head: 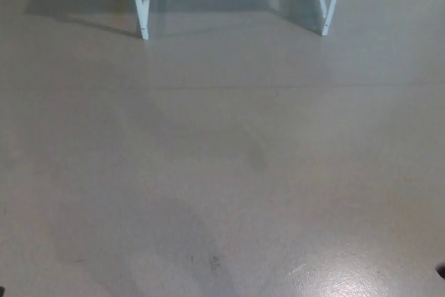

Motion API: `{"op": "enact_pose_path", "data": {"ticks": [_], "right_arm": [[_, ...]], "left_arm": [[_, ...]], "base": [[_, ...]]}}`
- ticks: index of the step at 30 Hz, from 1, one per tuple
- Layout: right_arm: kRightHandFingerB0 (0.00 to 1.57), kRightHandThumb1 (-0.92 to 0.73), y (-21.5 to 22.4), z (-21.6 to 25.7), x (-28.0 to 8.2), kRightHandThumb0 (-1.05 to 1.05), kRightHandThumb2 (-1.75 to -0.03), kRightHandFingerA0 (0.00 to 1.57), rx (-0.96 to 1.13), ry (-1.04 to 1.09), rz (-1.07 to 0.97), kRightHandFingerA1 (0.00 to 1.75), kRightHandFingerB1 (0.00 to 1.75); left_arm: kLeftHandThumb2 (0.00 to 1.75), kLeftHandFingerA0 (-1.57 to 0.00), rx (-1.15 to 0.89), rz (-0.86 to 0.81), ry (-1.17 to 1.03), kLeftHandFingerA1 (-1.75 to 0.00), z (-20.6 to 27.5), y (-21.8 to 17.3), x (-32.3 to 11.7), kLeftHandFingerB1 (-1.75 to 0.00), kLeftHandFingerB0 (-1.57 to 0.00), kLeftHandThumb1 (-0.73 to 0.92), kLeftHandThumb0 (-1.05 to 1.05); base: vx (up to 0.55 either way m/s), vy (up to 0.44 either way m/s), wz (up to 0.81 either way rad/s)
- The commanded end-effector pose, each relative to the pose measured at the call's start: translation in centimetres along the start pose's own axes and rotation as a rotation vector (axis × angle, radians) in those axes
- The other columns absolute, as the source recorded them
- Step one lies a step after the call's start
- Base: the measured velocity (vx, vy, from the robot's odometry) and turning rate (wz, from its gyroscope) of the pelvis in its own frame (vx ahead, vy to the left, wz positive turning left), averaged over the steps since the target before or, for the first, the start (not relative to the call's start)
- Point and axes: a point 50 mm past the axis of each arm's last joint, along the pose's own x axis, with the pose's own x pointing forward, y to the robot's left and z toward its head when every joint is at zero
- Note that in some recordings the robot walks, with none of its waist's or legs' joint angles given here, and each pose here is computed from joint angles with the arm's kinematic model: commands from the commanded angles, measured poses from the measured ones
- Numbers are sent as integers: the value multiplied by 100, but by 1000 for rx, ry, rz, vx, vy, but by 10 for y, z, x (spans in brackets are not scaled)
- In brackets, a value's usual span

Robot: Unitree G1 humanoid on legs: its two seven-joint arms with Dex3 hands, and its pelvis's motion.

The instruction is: The robot walks towards a table in front, picks a shampoo with left hand and puts it in a small grey container

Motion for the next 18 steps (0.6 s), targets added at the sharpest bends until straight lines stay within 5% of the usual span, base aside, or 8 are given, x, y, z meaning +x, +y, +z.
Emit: {"op": "enact_pose_path", "data": {"ticks": [1, 8, 9, 12, 13, 14, 18], "right_arm": [[38, -70, -19, -48, -2, -36, -61, 55, -25, 270, 80, 39, 33], [45, -70, -9, -85, -23, -33, -61, 58, 115, 317, 104, 41, 36], [42, -71, -7, -86, -23, -32, -61, 57, 111, 302, 100, 41, 35], [42, -71, -6, -86, -24, -32, -61, 57, 114, 292, 99, 41, 35], [42, -70, -2, -86, -25, -31, -60, 57, 109, 287, 103, 41, 35], [38, -61, 4, -89, -28, -40, -75, 52, 105, 280, 107, 49, 44], [41, -59, 1, -84, -26, -40, -76, 58, 182, 248, 57, 52, 45]], "left_arm": [[60, -46, 81, -103, 160, -46, -24, 6, 4, -33, -31, 63, -44], [60, -48, 31, -87, 233, -42, -48, 2, -6, -32, -30, 66, -43], [82, -59, 22, -94, 216, -84, -46, 1, -6, -43, -23, 54, -49], [82, -59, 17, -97, 206, -84, -45, 1, -6, -43, -23, 54, -49], [59, -56, 28, -100, 193, -68, -46, 1, -7, -31, -30, 65, -42], [60, -51, 23, -106, 174, -64, -47, -1, -9, -32, -31, 65, -41], [59, -52, -45, -86, 159, -81, -42, -2, -7, -31, -30, 65, -40]], "base": [[0, 0, 0], [0, 0, 0], [0, 0, 0], [1, -4, 6], [17, -5, -21], [-87, -25, 14], [-10, -18, 5]]}}
